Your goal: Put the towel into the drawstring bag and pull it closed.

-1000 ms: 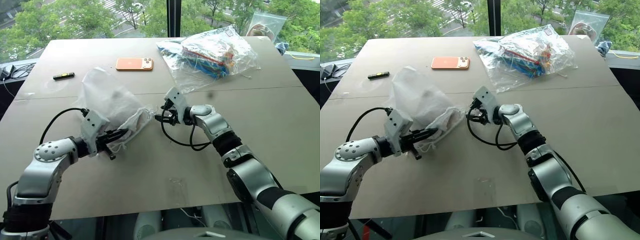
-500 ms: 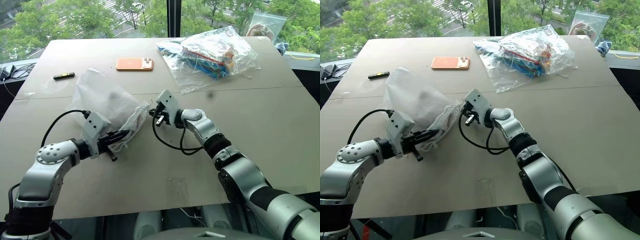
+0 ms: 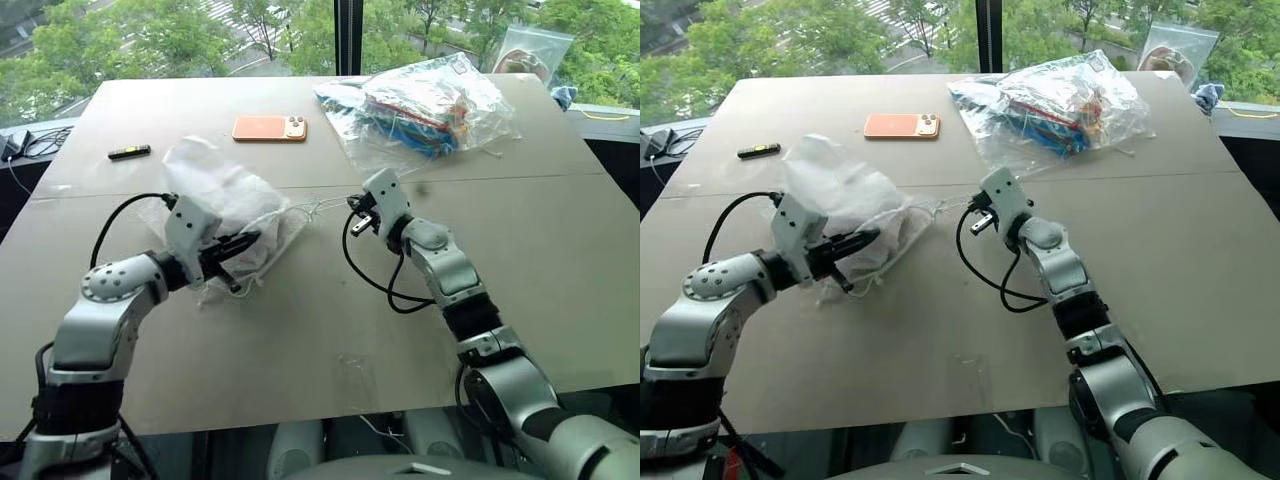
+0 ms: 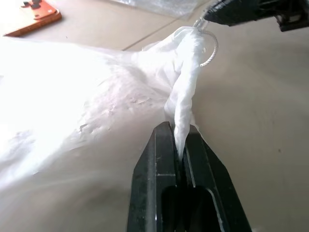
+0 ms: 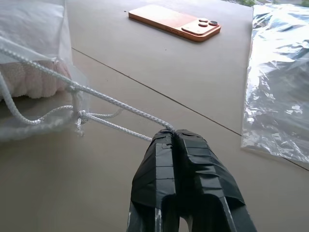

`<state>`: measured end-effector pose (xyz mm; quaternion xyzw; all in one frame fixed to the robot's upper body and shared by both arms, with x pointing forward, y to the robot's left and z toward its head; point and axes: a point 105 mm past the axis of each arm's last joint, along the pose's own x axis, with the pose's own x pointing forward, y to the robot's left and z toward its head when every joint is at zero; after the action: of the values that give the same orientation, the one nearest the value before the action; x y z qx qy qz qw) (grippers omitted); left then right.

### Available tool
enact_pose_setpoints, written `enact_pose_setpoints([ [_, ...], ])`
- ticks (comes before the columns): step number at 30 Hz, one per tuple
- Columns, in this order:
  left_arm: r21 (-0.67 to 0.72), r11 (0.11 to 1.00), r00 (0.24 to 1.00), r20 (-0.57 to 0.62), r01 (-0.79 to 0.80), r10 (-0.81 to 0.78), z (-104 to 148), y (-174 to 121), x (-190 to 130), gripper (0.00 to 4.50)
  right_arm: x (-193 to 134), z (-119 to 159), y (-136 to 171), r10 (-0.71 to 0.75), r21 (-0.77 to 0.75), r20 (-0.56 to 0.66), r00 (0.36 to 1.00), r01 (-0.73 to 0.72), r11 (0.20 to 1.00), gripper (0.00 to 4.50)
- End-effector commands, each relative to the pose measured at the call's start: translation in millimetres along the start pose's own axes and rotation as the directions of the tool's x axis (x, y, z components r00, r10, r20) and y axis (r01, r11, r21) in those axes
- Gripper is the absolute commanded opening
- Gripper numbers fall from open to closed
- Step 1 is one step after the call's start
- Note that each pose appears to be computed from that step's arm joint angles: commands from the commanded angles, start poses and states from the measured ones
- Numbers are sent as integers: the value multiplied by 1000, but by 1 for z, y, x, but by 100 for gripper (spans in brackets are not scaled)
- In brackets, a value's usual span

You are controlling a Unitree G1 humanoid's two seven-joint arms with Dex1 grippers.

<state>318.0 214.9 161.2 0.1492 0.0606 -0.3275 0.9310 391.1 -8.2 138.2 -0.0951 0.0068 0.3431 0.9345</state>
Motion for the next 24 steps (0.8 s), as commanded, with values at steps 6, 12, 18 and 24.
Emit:
enact_pose_setpoints([
  [6,105,987,986,95,124,-134,50,10,40,0,-21,48,-11,-119,-25,99,988,122,992,2],
  [12,-203,979,989,144,37,-8,54,37,13,195,-29,62,-1,-119,4,125,985,120,993,0],
  [18,-383,911,977,85,-151,198,26,33,-29,195,-32,63,2,-114,24,121,986,112,993,0],
  [24,-400,886,971,-62,-236,231,-22,-25,-51,195,-35,65,5,-91,31,117,989,88,996,0],
])
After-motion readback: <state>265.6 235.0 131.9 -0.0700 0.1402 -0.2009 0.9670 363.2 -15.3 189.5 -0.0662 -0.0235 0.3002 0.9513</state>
